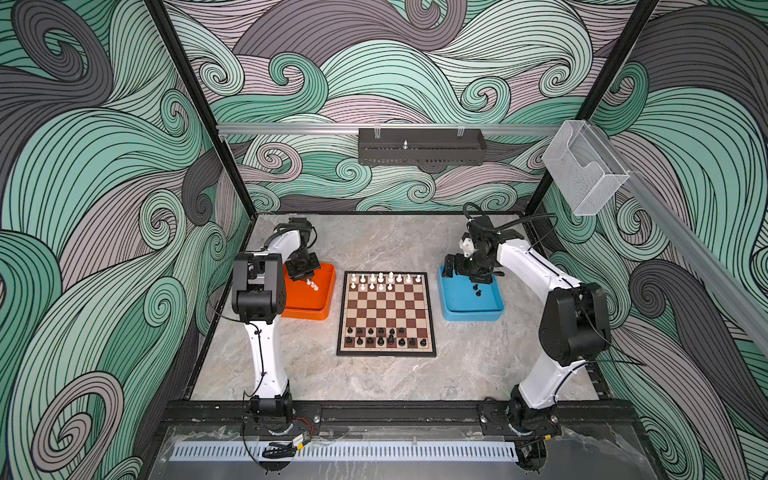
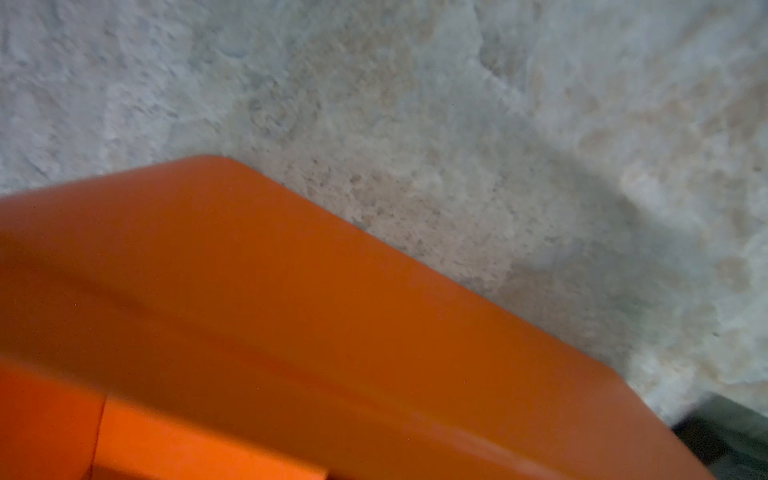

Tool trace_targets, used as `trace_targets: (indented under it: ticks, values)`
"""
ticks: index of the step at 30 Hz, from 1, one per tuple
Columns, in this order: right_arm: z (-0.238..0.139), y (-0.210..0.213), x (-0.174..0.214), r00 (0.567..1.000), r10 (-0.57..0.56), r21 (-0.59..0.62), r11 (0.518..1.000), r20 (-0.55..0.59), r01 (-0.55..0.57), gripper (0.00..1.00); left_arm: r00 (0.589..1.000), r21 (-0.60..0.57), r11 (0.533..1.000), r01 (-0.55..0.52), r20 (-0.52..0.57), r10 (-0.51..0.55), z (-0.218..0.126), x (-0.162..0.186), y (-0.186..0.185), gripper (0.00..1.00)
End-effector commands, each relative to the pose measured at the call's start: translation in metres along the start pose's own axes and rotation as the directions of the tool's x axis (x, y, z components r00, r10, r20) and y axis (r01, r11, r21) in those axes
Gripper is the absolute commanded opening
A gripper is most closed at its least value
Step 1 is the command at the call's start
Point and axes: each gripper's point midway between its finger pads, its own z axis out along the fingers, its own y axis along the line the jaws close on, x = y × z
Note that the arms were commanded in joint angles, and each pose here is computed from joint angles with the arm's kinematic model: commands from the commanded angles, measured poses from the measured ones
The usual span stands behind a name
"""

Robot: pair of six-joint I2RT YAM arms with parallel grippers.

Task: Set up the chess pieces on the board
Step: 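Lift the white pawn out of the orange tray with the left gripper, then carry the white pawn with the left gripper over the white pawn row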

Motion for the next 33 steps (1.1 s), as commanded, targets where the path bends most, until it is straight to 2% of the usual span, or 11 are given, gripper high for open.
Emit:
trace_targets:
  ticks: [1,3,11,20,24,29,33]
  values:
    - [0.004,-0.003,0.002,1.0,0.002,-0.005,1.0,-0.016,-0.002,1.0,1.0,-0.019,1.0,-0.021,0.0,0.021,-0.012,0.003,-0.003,0.08]
    - [0.003,-0.002,0.003,1.0,0.001,-0.005,1.0,-0.015,-0.001,1.0,1.0,-0.021,0.999,-0.026,-0.002,0.026,-0.013,0.004,-0.003,0.05]
    - [0.002,-0.001,0.002,1.0,0.0,-0.01,1.0,-0.011,0.0,1.0,0.999,-0.046,0.998,-0.044,0.02,0.045,-0.03,0.006,0.003,0.04]
    - [-0.001,0.0,0.0,1.0,0.001,-0.015,1.0,-0.002,-0.001,1.0,0.992,-0.032,0.996,-0.089,0.086,0.091,-0.081,0.004,0.004,0.04]
    - [0.0,0.0,0.0,1.0,0.002,-0.012,1.0,-0.004,-0.002,1.0,0.976,-0.024,0.985,-0.172,0.129,0.173,-0.103,0.01,-0.018,0.04]
    - [0.0,-0.001,0.0,1.0,0.002,-0.01,1.0,-0.004,-0.002,1.0,0.959,0.072,0.961,-0.268,0.119,0.258,-0.111,0.039,-0.073,0.04]
    - [-0.001,-0.002,0.0,1.0,0.005,-0.004,1.0,-0.001,-0.005,1.0,0.928,0.131,0.921,-0.367,0.126,0.352,-0.117,0.066,-0.124,0.03]
